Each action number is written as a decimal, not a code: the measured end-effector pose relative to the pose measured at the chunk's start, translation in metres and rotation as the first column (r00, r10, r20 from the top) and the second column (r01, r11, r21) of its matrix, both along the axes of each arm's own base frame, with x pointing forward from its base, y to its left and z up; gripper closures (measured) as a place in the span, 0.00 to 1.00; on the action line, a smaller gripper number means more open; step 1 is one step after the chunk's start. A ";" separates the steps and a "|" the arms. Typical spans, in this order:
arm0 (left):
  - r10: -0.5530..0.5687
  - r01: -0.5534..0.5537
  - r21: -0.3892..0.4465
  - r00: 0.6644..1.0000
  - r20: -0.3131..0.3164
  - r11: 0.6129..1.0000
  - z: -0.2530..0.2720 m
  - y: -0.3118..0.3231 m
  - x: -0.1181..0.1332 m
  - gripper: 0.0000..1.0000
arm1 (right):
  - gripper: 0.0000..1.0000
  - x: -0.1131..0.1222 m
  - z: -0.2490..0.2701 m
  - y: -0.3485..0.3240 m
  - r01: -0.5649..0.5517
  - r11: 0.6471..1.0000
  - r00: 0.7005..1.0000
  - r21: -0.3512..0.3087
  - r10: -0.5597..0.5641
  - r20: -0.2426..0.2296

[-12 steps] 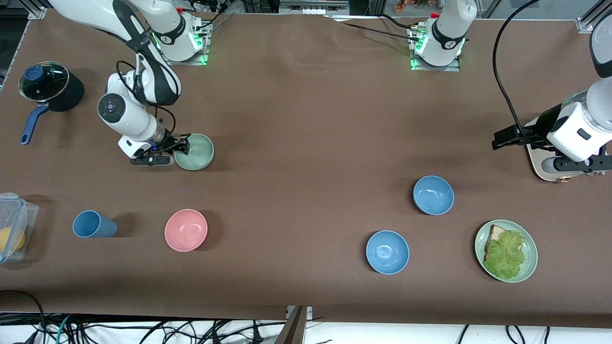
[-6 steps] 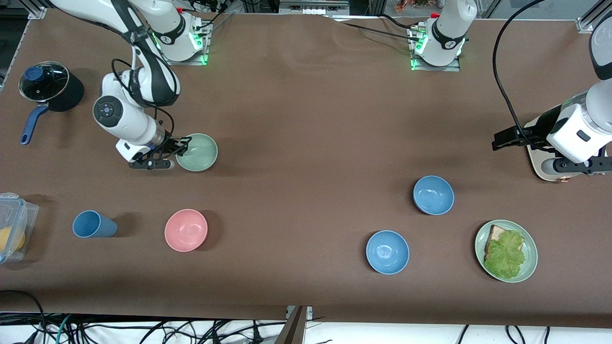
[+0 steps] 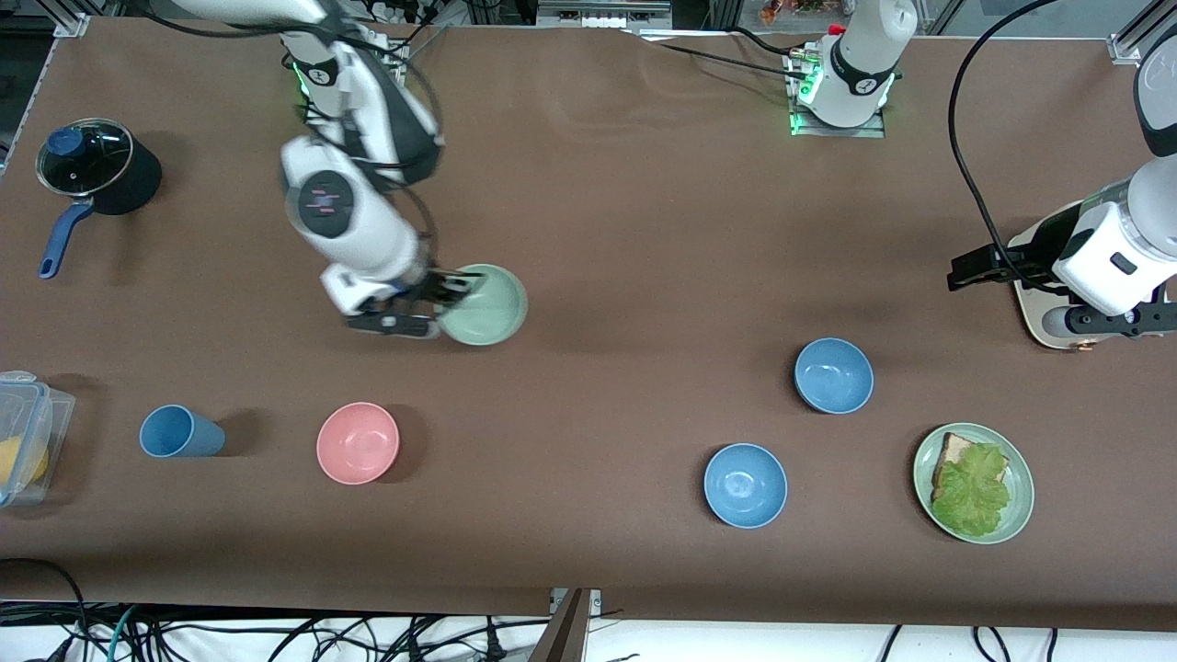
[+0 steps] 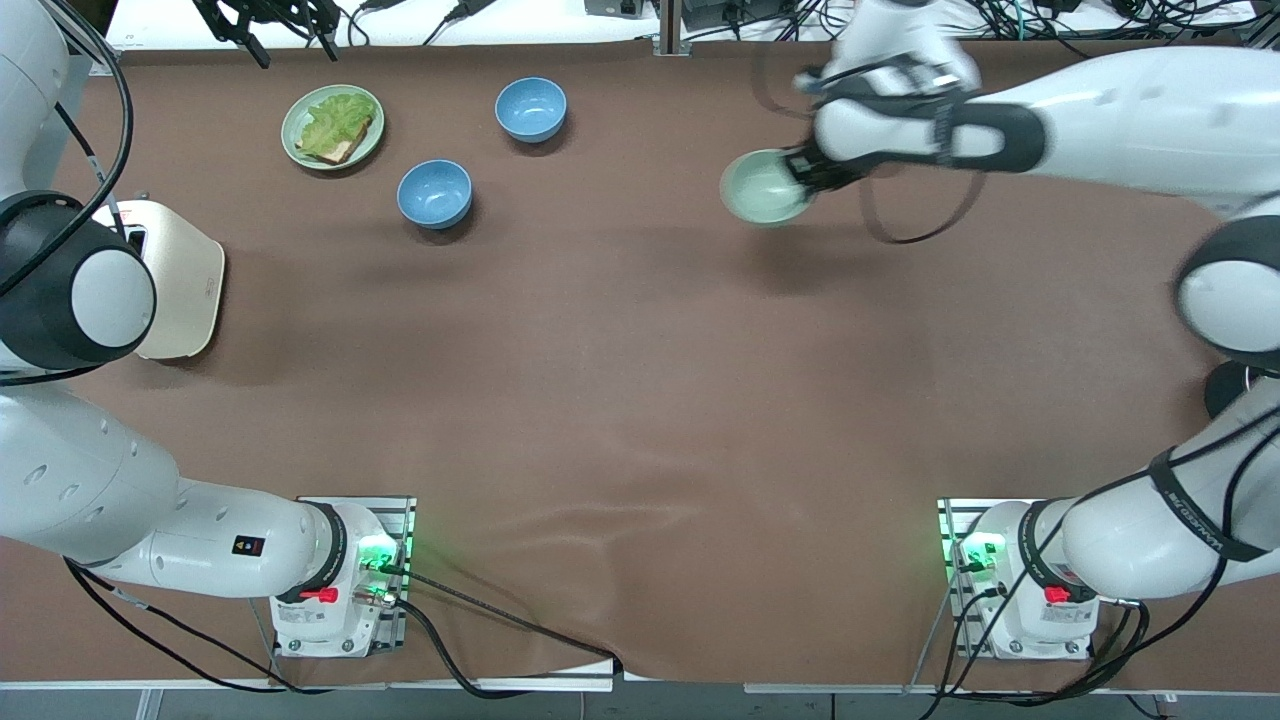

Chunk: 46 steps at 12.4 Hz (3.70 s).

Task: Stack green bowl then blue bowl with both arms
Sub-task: 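Grasp the green bowl's rim with the right gripper, then slide the green bowl to the table middle and release it, then grasp the blue bowl with the left gripper while the right gripper withdraws, then lift the blue bowl and carry it over the green bowl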

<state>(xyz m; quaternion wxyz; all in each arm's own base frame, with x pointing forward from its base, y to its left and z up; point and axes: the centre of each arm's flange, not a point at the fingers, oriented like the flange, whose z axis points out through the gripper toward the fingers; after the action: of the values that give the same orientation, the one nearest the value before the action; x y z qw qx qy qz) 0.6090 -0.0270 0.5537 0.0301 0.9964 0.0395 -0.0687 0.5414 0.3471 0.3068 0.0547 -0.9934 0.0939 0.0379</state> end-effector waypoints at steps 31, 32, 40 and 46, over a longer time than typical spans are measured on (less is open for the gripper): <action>-0.105 0.128 -0.112 0.977 0.188 0.985 -0.360 0.009 0.007 0.04 | 0.00 0.037 0.256 -0.306 -0.087 0.995 0.996 -0.043 0.087 0.011; -0.109 0.131 -0.113 0.976 0.187 0.985 -0.362 0.009 0.006 0.14 | 0.00 0.037 0.256 -0.307 -0.096 0.994 0.995 -0.050 0.097 0.012; -0.153 0.185 -0.126 0.962 0.226 0.975 -0.330 -0.001 0.019 0.95 | 0.00 0.042 0.270 -0.312 -0.116 0.990 0.992 -0.078 0.119 0.041; -0.242 0.287 -0.196 0.944 0.224 0.938 -0.252 -0.124 0.025 0.95 | 0.00 0.041 0.269 -0.300 -0.136 0.988 0.989 -0.077 0.140 0.040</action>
<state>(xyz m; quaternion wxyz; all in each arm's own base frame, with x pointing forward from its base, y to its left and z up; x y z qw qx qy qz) 0.6340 -0.1515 0.3019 0.1373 0.9845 -0.1069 0.0226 0.5828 0.0471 0.5761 0.0170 -0.9994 0.0249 0.0155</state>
